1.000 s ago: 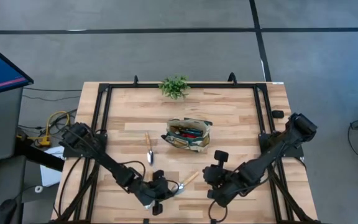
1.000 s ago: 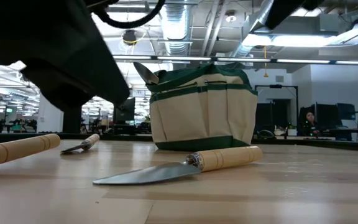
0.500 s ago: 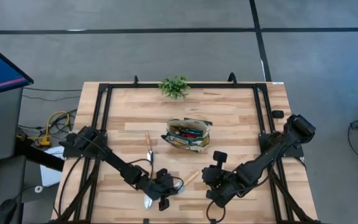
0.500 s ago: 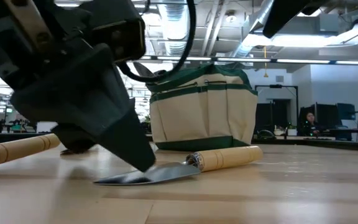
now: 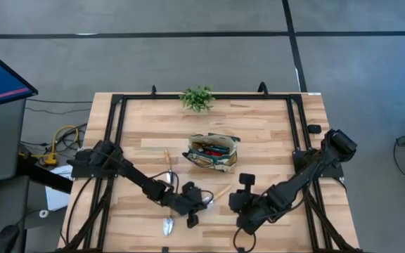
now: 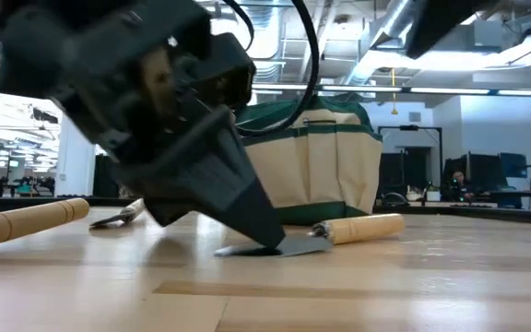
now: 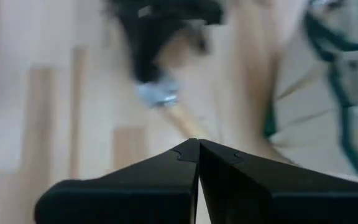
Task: Pick & Place Garden tools in Gardening bag
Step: Put the right trowel into the gardening bag
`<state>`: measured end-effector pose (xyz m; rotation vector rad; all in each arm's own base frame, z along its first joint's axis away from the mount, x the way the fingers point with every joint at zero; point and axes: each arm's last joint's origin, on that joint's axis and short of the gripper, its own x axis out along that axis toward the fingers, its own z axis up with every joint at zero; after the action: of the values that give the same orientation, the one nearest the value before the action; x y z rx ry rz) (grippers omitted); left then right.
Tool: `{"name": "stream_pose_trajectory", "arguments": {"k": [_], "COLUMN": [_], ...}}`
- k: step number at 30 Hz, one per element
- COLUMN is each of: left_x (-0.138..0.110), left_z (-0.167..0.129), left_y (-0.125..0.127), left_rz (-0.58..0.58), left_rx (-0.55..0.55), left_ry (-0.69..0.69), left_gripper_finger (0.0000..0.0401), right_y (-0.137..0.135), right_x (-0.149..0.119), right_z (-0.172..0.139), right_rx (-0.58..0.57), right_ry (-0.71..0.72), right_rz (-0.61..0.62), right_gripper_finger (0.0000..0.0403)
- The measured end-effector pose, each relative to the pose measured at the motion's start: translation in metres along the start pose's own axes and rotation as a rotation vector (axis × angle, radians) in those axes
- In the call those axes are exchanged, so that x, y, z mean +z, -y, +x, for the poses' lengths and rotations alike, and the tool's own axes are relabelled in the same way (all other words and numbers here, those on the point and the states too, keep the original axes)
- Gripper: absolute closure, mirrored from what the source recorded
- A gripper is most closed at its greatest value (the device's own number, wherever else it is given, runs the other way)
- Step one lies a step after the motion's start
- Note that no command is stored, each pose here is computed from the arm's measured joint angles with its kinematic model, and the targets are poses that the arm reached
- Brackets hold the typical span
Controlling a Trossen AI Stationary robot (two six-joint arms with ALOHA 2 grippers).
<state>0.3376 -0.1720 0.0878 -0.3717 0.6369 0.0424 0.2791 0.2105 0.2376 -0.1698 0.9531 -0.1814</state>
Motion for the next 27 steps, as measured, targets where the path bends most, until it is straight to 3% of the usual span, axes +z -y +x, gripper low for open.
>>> {"name": "stream_pose_trajectory", "arguments": {"k": [6, 13, 20, 27], "left_x": [0.005, 0.007, 0.009, 0.033], "left_z": [0.003, 0.004, -0.003, -0.029], "left_y": [-0.009, -0.014, -0.016, 0.005], "left_rz": [0.013, 0.014, 0.096, 0.173], "left_rx": [0.023, 0.089, 0.199, 0.116], "left_ry": [0.006, 0.035, 0.073, 0.145], "left_gripper_finger": [0.0400, 0.0400, 0.0400, 0.0400], "right_y": [-0.006, -0.006, -0.002, -0.001], "right_x": [0.005, 0.007, 0.009, 0.009], "right_z": [0.001, 0.002, 0.005, 0.006], "right_rx": [0.159, 0.197, 0.248, 0.242], "right_ry": [-0.013, -0.019, -0.058, -0.063], "right_rz": [-0.067, -0.077, -0.065, -0.092], "right_gripper_finger": [0.0403, 0.0403, 0.0403, 0.0403]}}
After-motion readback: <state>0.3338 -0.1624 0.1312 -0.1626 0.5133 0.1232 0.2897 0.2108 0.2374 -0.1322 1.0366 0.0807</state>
